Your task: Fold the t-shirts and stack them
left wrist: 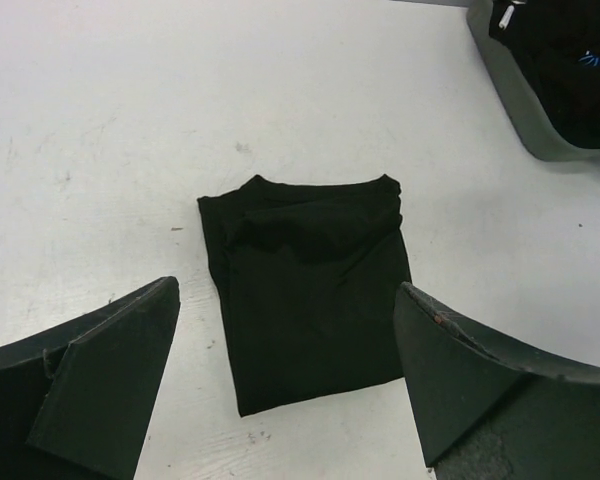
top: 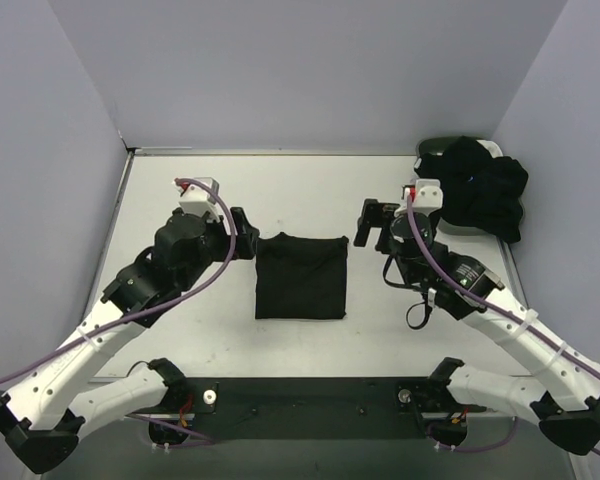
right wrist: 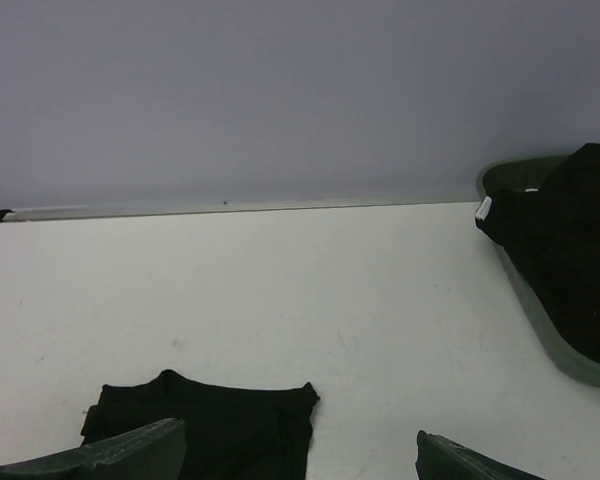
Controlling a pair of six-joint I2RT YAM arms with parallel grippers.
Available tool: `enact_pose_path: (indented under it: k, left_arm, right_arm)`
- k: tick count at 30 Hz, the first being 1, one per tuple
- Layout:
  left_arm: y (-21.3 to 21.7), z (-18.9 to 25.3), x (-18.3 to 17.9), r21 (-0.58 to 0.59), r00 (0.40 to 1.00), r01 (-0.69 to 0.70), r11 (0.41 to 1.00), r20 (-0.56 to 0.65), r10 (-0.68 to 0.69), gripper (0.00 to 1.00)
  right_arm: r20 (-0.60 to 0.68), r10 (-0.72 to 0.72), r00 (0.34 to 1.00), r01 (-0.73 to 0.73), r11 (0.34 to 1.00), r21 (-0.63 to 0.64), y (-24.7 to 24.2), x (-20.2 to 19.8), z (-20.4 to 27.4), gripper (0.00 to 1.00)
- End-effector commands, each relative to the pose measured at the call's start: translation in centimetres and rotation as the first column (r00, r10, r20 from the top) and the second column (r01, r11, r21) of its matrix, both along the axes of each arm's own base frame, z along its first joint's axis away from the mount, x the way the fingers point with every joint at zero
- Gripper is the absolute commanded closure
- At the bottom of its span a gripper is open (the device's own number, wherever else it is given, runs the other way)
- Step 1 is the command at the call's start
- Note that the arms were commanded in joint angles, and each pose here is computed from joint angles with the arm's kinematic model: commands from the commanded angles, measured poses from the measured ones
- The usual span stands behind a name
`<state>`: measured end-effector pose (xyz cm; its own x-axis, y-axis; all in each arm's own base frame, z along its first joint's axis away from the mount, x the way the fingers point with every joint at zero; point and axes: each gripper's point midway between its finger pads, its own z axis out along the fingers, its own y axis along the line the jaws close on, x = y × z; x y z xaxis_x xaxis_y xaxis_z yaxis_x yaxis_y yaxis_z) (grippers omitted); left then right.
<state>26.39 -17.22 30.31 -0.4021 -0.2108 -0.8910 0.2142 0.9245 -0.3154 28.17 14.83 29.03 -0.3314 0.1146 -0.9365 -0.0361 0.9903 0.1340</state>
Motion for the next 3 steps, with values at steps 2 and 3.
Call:
enact_pose_path:
  k: [2,3]
  left_arm:
    - [1.32,0.81,-0.23,-0.003,0.999,-0.042,0.999,0.031,0.042,0.03]
    - [1.36,0.78,-0.23,0.000,0.999,-0.043,0.999,0.031,0.043,0.03]
  right_arm:
    - [0.028,-0.036,0.999,0.038,0.995,-0.092,-0.52,-0.26,0.31,0.00]
    - [0.032,-0.043,0.999,0.046,0.994,-0.099,-0.49,-0.19,0.33,0.00]
